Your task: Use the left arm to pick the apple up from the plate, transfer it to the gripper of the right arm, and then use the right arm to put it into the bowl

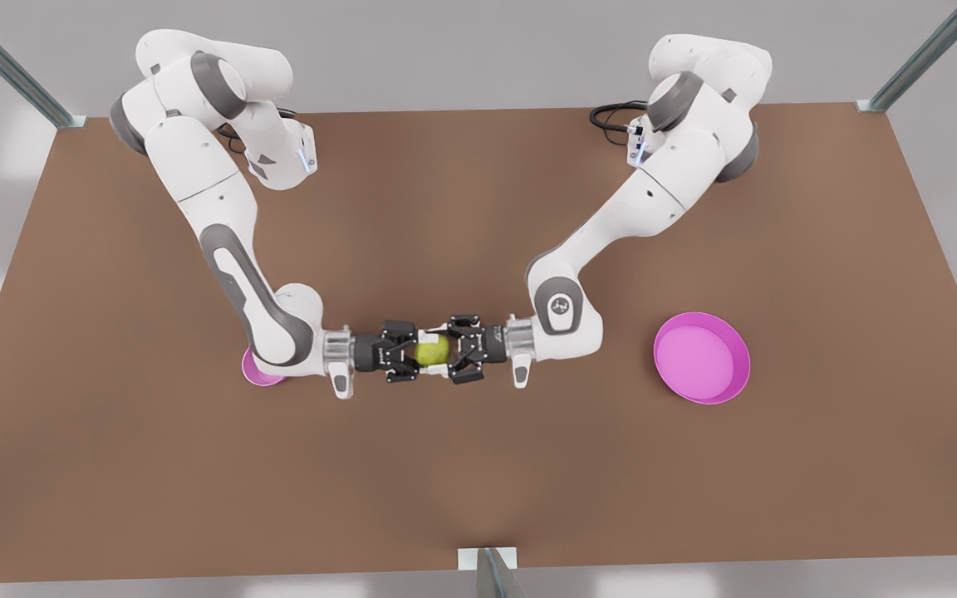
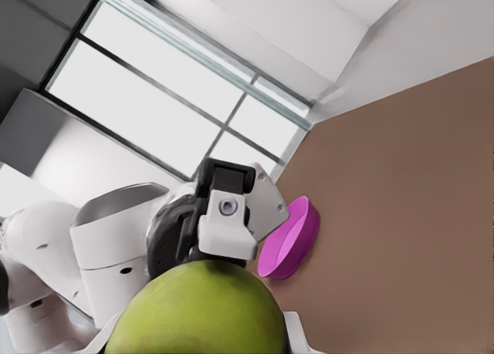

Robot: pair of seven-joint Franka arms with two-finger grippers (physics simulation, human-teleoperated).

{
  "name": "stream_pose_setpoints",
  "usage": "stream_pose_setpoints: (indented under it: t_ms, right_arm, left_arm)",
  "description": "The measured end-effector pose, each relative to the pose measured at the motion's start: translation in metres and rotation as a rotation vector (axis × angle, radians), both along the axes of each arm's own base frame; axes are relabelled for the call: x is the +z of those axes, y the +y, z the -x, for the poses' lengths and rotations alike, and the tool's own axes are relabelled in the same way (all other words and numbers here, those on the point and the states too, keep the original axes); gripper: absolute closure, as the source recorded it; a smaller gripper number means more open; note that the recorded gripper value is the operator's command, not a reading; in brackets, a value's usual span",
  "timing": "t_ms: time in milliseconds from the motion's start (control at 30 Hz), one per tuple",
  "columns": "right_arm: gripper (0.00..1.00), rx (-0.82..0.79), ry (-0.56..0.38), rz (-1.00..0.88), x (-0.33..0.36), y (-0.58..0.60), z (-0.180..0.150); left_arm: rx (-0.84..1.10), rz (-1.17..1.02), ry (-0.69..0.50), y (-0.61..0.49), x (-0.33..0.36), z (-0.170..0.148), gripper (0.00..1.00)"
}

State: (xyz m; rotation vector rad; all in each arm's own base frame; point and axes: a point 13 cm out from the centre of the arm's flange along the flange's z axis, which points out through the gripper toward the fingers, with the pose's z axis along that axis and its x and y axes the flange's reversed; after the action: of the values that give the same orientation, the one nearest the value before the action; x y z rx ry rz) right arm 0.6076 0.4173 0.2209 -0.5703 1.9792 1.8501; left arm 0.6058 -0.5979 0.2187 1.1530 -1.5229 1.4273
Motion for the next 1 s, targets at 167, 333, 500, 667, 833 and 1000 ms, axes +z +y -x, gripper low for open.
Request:
stream_pose_setpoints:
  t_ms: [167, 333, 500, 667, 833, 1000]
  right_arm:
    - [0.33, -0.008, -0.001, -0.005, 0.0, -0.016, -0.005]
    - [0.33, -0.025, -0.024, 0.013, -0.002, -0.063, -0.024]
    - [0.33, -0.031, -0.057, 0.089, -0.013, -0.135, -0.042]
    - [0.33, -0.02, -0.067, 0.213, -0.037, -0.223, -0.046]
    - [0.33, 0.025, -0.081, 0.317, -0.043, -0.305, -0.037]
    - [0.33, 0.087, -0.083, 0.396, -0.043, -0.355, -0.027]
  left_arm:
    - [0.011, 0.017, 0.013, 0.018, 0.007, -0.006, 0.0]
    - [-0.021, -0.053, -0.038, 0.093, 0.015, -0.012, 0.0]
    - [-0.459, -0.457, -0.536, 0.248, 0.093, -0.036, 0.0]
    - [-0.713, -1.104, -0.722, 0.464, 0.188, -0.042, 0.0]
    - [-0.859, -1.323, -0.716, 0.501, 0.233, -0.002, 0.0]
    - [-0.934, -1.322, -0.729, 0.512, 0.227, 0.006, 0.0]
